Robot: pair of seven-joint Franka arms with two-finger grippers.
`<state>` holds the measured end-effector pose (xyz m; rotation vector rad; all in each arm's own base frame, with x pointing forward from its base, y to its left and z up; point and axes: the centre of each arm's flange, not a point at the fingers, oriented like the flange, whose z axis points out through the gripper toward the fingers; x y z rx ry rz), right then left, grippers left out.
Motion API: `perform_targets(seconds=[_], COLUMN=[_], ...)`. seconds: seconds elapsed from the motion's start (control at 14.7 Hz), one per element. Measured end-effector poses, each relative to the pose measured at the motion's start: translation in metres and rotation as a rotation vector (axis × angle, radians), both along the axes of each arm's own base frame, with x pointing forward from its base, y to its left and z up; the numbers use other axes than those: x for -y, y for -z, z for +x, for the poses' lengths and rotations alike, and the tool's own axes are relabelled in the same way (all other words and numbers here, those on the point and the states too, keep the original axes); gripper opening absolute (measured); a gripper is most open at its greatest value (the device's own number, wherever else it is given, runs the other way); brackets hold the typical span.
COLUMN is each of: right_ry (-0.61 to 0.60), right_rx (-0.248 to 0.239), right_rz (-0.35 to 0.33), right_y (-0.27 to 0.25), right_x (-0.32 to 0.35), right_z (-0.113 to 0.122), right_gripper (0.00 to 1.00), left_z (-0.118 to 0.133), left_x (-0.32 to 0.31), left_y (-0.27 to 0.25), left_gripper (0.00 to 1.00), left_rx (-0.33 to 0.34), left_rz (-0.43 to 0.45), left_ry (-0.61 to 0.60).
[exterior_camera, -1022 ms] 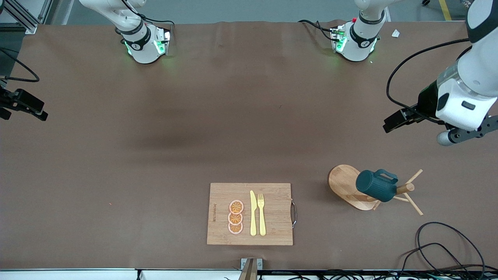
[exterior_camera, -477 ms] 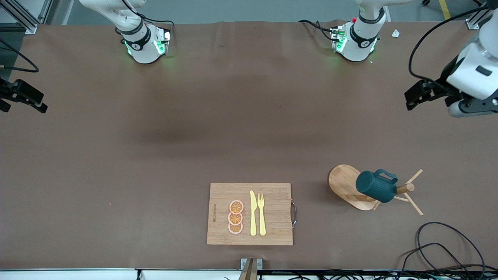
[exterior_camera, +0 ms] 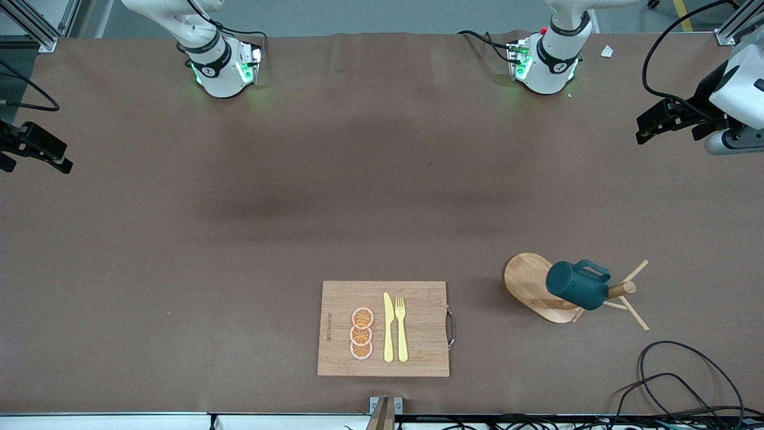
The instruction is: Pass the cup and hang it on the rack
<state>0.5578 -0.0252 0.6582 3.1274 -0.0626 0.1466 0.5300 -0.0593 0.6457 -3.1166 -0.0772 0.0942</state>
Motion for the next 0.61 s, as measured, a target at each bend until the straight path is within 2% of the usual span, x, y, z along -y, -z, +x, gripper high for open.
perform_targets(seconds=[0.27, 0.61], right_ry=[0.005, 0.000], right_rx=[0.011, 0.004], right_rz=[-0.001, -0.001], right_y=[-0.005, -0.006], right_x=[0.003, 0.002], right_z=[0.000, -0.001], right_gripper=[1.00, 1.00], left_z=[0.003, 0.004], left_x=[-0.002, 0.003], left_y=[0.011, -0.003], left_gripper=[1.00, 1.00], left_rx=[0.016, 0.055], left_rz=[-0.001, -0.006], left_ry=[-0.004, 0.005])
